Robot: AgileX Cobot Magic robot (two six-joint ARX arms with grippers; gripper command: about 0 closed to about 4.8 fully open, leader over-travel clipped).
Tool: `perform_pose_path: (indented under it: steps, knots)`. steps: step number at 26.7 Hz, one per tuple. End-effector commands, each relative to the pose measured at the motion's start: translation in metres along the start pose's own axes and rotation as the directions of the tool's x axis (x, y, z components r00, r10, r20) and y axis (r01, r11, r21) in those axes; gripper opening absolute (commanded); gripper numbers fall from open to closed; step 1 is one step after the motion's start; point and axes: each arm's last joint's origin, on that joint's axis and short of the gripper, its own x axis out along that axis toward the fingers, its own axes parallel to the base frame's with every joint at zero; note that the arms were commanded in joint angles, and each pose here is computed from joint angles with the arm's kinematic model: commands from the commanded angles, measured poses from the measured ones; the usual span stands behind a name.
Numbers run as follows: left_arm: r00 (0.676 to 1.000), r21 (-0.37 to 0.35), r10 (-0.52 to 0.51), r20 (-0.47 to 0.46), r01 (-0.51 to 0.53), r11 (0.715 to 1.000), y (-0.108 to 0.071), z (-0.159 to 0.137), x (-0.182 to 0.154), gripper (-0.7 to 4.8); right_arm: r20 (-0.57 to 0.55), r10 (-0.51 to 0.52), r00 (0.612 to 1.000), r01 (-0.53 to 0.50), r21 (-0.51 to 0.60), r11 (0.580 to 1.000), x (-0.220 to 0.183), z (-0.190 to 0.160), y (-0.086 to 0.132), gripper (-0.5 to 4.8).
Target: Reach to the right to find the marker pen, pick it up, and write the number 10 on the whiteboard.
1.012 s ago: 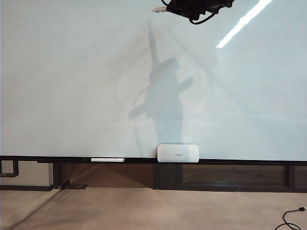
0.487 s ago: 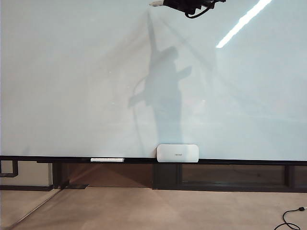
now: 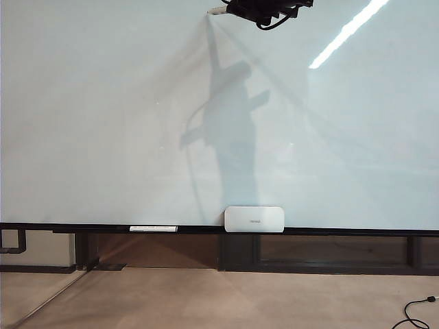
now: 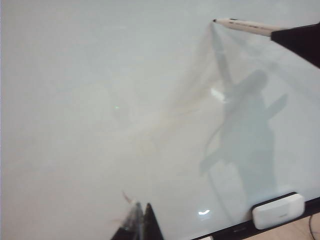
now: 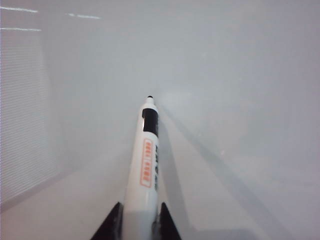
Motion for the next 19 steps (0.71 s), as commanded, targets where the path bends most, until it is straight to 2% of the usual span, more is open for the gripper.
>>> perform_pose_path:
  steps: [1,5,8,19]
  knots:
    - [1.000,-0.007,-0.005,0.016,0.005,1.000,0.0007,0.0029,-0.0007,-0.06,0.037,0.003,0.999,-0.003,-0.002,1.000,-0.0008,0.0084,0.0016,-0.01]
    - [1.000,-0.007,-0.006,0.016,0.006,1.000,0.0006,0.0029,-0.0007,-0.06,0.058,0.000,0.998,0.000,-0.004,1.000,-0.0008,0.0103,0.0017,-0.02]
    - [0.998,-0.028,-0.062,0.029,0.063,0.998,-0.0010,0.0031,-0.0007,-0.06,0.076,-0.011,0.997,0.012,-0.005,1.000,-0.0009,0.0121,0.0015,-0.02]
    - [0.991,-0.026,-0.125,0.053,0.126,0.992,-0.0026,0.0042,-0.0010,-0.06,0.075,-0.011,0.997,0.012,-0.005,1.000,-0.0009,0.0122,0.0015,-0.02]
